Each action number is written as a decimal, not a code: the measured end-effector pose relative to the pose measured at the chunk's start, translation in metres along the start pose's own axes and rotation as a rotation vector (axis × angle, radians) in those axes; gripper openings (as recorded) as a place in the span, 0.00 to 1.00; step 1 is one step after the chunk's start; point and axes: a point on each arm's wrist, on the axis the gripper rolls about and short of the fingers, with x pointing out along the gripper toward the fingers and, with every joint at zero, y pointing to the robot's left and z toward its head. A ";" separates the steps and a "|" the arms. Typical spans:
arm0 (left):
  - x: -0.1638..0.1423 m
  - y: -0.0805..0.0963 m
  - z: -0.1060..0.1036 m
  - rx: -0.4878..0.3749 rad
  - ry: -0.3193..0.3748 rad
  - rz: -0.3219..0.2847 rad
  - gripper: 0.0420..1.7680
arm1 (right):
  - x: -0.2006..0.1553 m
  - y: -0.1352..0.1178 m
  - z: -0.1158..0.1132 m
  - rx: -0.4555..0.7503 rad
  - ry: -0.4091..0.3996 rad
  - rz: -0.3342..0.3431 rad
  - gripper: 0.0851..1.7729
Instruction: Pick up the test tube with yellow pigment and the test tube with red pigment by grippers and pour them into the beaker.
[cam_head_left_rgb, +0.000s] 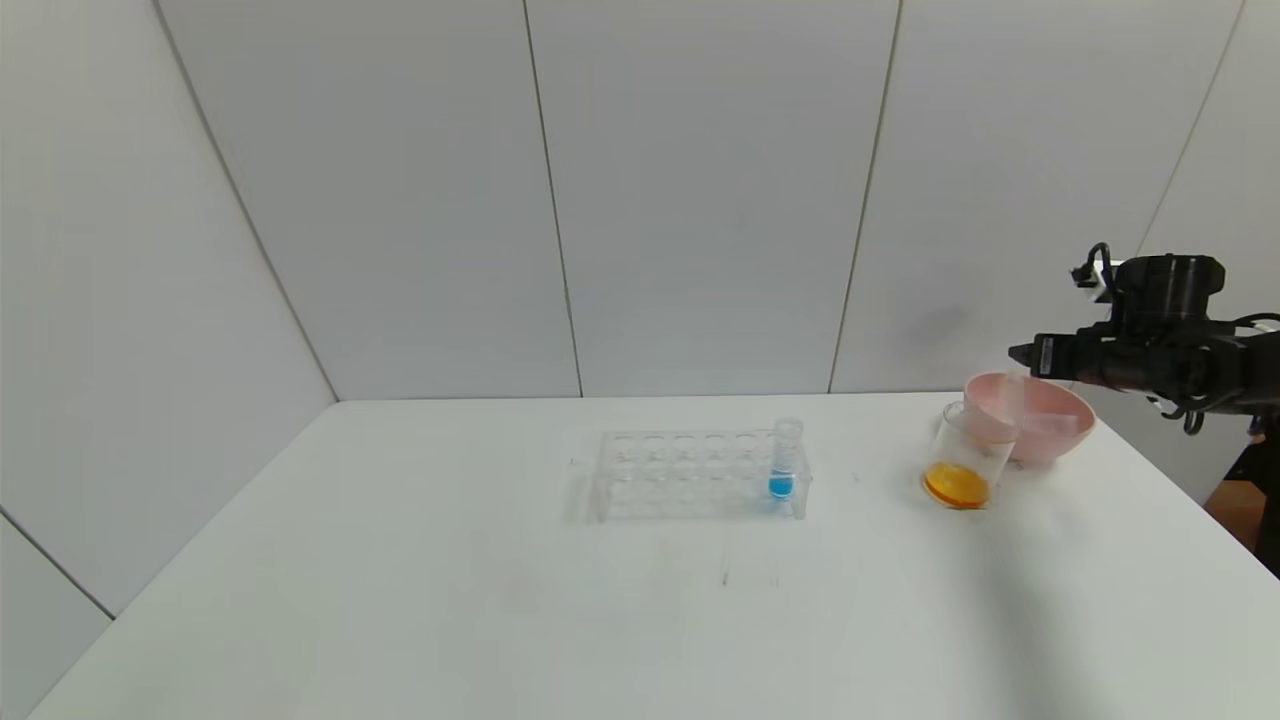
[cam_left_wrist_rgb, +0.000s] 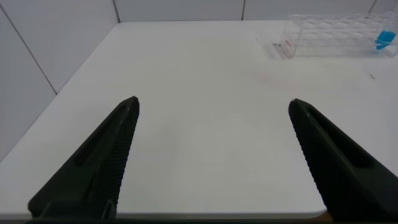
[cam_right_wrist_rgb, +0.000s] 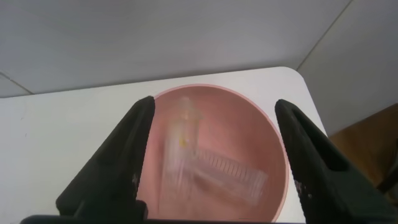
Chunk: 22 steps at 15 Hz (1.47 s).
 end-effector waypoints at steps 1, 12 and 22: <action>0.000 0.000 0.000 0.000 0.000 0.000 0.97 | -0.002 0.000 -0.001 -0.001 0.003 0.000 0.80; 0.000 0.000 0.000 0.000 0.000 0.000 0.97 | -0.133 0.018 -0.024 -0.021 -0.022 0.102 0.92; 0.000 0.000 0.000 0.000 0.000 0.000 0.97 | -0.329 0.041 -0.039 -0.071 -0.265 0.318 0.95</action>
